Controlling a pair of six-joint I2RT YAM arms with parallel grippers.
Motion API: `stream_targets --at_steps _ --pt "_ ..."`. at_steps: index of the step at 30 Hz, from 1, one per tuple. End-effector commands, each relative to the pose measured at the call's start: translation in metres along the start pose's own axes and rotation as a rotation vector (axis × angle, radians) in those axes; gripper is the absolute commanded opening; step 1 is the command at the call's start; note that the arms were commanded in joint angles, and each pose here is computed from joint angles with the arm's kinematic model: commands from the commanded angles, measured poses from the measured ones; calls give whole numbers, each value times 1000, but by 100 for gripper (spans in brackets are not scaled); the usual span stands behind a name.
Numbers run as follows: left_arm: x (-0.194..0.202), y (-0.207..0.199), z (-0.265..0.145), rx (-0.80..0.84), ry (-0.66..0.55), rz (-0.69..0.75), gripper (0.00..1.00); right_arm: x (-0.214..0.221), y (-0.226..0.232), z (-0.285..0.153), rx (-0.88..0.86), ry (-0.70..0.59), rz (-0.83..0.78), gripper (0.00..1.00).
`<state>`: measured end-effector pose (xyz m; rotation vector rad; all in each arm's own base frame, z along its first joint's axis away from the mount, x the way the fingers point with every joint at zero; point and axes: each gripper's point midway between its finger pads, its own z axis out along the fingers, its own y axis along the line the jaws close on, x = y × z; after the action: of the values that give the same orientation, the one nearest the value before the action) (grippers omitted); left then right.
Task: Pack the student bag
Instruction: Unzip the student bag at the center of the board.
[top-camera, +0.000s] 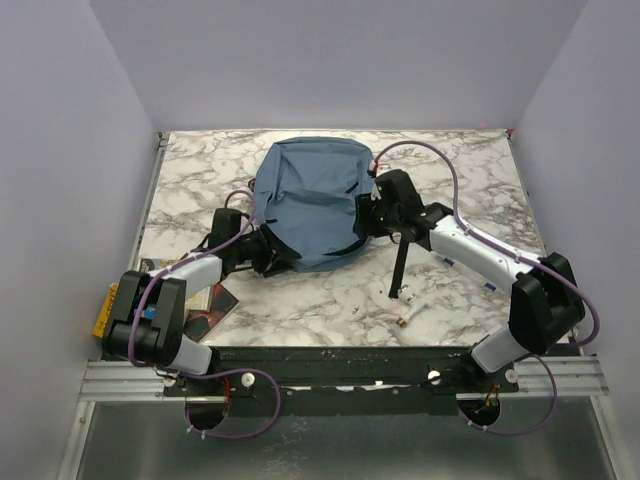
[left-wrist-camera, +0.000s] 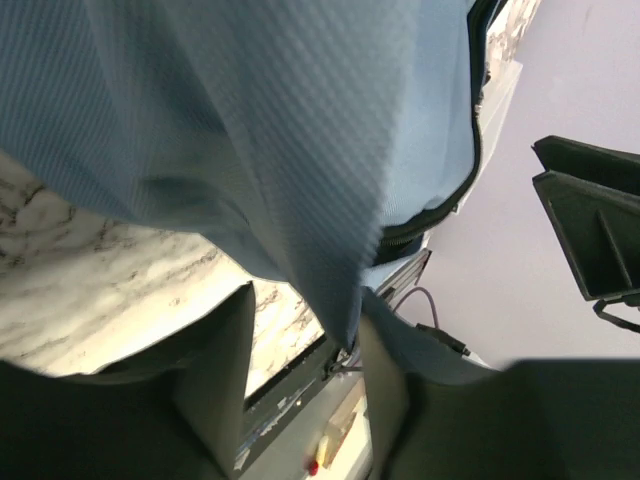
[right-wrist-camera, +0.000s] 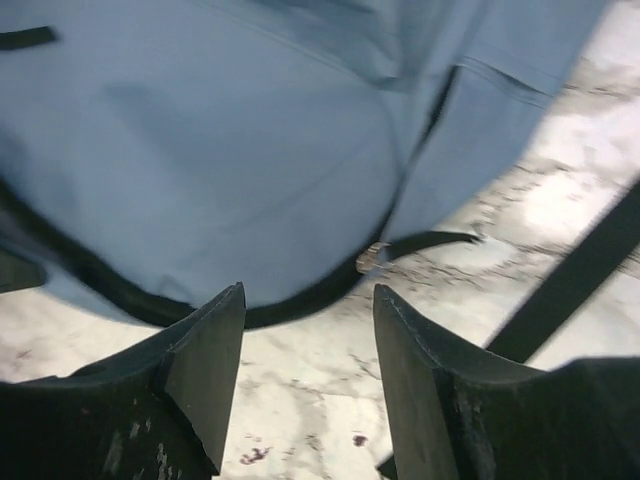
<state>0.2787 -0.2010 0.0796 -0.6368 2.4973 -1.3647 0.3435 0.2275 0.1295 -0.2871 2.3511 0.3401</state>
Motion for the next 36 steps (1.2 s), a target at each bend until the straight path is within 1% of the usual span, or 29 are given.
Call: stream_targets --at_steps 1,3,5,9,12,13,15,16,19,22,24,25,26,28,30,32,33,34,36 --pt "-8 -1 -21 -27 -83 51 58 -21 51 0 -259 -41 22 59" --pt "-17 -1 -33 -79 -137 79 69 -24 74 1 -371 -34 61 59" --pt "-30 2 -47 -154 -206 98 76 -25 95 3 -455 -24 81 59" --pt "-58 2 -75 -244 -353 120 82 -14 118 12 -500 -7 60 59" --pt "-75 3 -81 -277 -404 96 80 1 128 19 -507 16 32 59" --pt "-80 4 -79 -286 -402 88 77 6 130 21 -513 23 27 59" --pt "-87 4 -74 -294 -387 72 64 17 135 24 -524 42 27 59" --pt "-90 6 -70 -301 -376 64 58 24 137 24 -531 53 26 59" --pt "-96 8 -60 -309 -349 55 55 38 141 28 -547 69 36 58" --pt "-94 3 -50 -274 -304 53 48 55 144 32 -555 101 40 58" --pt "-93 2 -47 -263 -301 59 37 65 148 35 -561 126 38 58" --pt "-93 2 -47 -266 -306 62 30 71 150 37 -563 139 36 58" --pt "-93 4 -48 -271 -310 63 25 74 151 37 -569 153 40 57" --pt "-94 3 -48 -264 -316 80 13 84 156 36 -596 186 54 55" --pt "-91 -8 -44 -186 -297 118 0 92 166 26 -672 219 95 55" --pt "-86 -24 -37 -68 -262 157 0 93 180 10 -777 239 151 55" --pt "-81 -30 -34 -11 -239 165 0 87 187 -1 -837 228 178 55" --pt "-77 -41 -32 67 -222 182 0 80 193 -14 -892 223 223 55" --pt "-69 -57 -34 197 -208 215 0 58 199 -34 -974 174 294 56"
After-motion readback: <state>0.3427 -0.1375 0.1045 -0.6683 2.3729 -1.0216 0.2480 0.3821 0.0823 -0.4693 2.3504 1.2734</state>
